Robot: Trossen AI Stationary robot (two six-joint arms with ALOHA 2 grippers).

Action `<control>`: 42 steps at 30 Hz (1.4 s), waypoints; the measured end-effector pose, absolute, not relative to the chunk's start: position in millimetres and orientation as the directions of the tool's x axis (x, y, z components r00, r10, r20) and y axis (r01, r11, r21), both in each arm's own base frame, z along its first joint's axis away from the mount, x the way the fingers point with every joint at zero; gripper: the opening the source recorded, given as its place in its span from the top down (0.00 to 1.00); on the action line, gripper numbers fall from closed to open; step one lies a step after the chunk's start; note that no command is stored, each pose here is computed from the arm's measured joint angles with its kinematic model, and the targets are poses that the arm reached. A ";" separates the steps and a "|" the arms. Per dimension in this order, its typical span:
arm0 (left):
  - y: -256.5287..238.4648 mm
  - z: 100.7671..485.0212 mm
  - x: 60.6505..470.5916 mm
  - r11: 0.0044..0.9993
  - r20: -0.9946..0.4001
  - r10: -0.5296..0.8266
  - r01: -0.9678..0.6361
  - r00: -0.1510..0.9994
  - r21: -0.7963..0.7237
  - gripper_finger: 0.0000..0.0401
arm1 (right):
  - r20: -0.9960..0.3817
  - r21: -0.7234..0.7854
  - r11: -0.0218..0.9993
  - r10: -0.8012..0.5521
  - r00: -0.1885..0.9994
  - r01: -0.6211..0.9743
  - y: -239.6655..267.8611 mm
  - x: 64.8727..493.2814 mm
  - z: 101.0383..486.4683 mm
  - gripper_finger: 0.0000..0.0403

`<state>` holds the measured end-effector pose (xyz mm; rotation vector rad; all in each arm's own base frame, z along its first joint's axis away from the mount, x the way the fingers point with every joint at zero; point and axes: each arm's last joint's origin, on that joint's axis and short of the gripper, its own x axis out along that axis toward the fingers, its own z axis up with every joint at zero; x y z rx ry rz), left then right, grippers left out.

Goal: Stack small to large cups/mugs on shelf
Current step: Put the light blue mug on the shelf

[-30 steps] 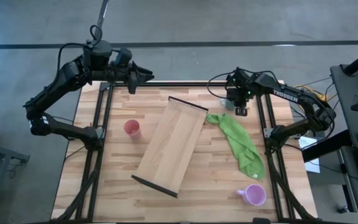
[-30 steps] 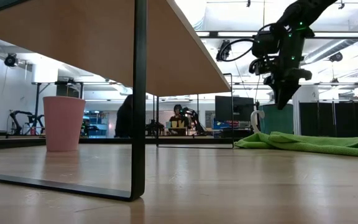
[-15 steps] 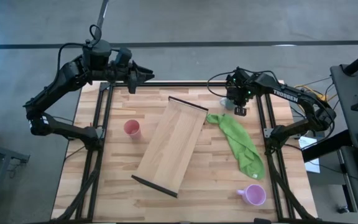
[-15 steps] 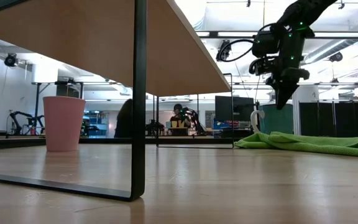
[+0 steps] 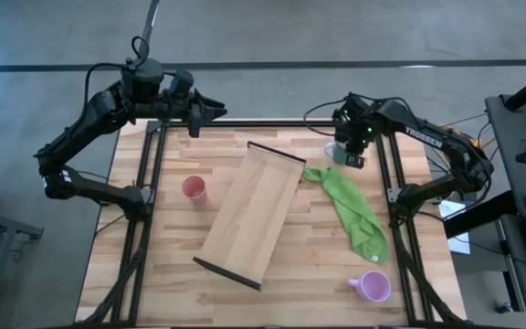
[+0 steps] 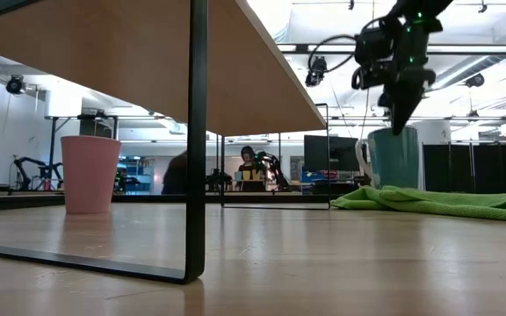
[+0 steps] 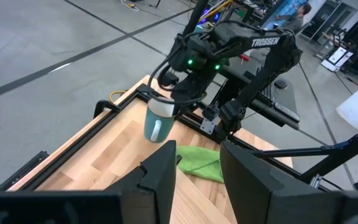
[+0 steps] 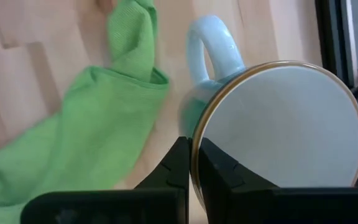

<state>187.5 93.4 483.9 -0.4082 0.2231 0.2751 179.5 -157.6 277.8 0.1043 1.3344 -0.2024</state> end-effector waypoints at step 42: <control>93.6 480.9 188.4 0.879 -0.283 0.214 -0.311 0.935 -0.361 0.72 | -0.751 -0.015 0.998 0.025 0.660 -0.054 -17.4 215.3 454.3 0.97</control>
